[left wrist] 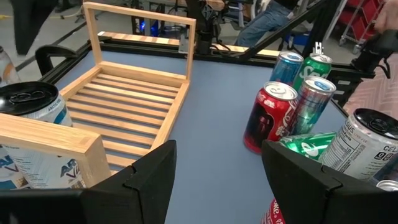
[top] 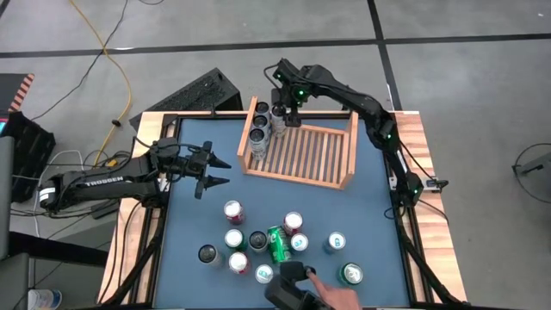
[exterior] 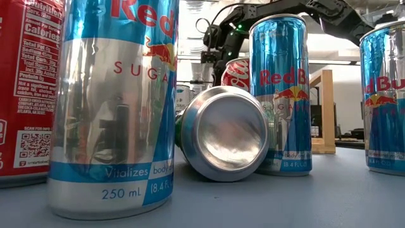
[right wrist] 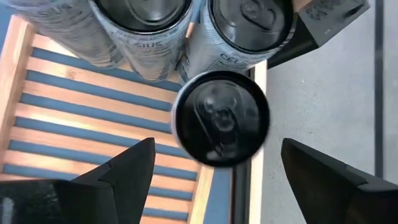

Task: Place canned beverage on shelf
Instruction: Put the white yellow soda can on the shelf aligned with the other white yellow soda can

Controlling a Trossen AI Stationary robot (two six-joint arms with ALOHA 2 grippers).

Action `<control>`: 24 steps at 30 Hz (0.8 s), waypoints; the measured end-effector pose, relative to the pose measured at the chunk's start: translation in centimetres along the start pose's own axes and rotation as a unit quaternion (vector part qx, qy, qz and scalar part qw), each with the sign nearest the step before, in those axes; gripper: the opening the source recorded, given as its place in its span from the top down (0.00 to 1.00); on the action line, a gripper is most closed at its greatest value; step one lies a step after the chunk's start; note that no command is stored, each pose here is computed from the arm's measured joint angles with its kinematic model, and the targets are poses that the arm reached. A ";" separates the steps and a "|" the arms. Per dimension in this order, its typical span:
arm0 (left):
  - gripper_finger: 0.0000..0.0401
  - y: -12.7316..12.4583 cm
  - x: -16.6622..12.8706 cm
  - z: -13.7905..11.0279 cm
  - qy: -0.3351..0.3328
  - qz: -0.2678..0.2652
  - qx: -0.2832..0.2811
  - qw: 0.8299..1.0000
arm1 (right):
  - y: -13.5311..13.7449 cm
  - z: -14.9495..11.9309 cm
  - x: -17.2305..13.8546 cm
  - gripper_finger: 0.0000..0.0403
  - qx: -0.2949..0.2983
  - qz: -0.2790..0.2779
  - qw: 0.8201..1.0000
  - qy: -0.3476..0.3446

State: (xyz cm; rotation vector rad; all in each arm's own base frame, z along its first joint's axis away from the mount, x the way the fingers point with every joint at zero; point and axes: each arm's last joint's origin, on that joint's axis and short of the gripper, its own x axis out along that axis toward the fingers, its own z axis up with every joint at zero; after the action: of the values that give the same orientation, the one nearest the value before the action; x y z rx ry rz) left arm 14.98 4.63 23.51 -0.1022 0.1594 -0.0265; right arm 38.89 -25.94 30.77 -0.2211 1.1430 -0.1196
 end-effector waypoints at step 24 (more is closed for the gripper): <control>0.44 -0.2 -0.1 1.5 -0.075 -0.014 -0.005 0.997 | 9.9 -6.0 -23.6 0.17 0.169 0.094 0.977 -0.091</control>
State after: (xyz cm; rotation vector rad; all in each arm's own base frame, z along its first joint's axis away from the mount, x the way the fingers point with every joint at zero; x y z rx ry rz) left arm 15.10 4.63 25.06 -0.1156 0.0084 -0.0456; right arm 23.50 -12.13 46.98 0.1749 0.9389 -0.1216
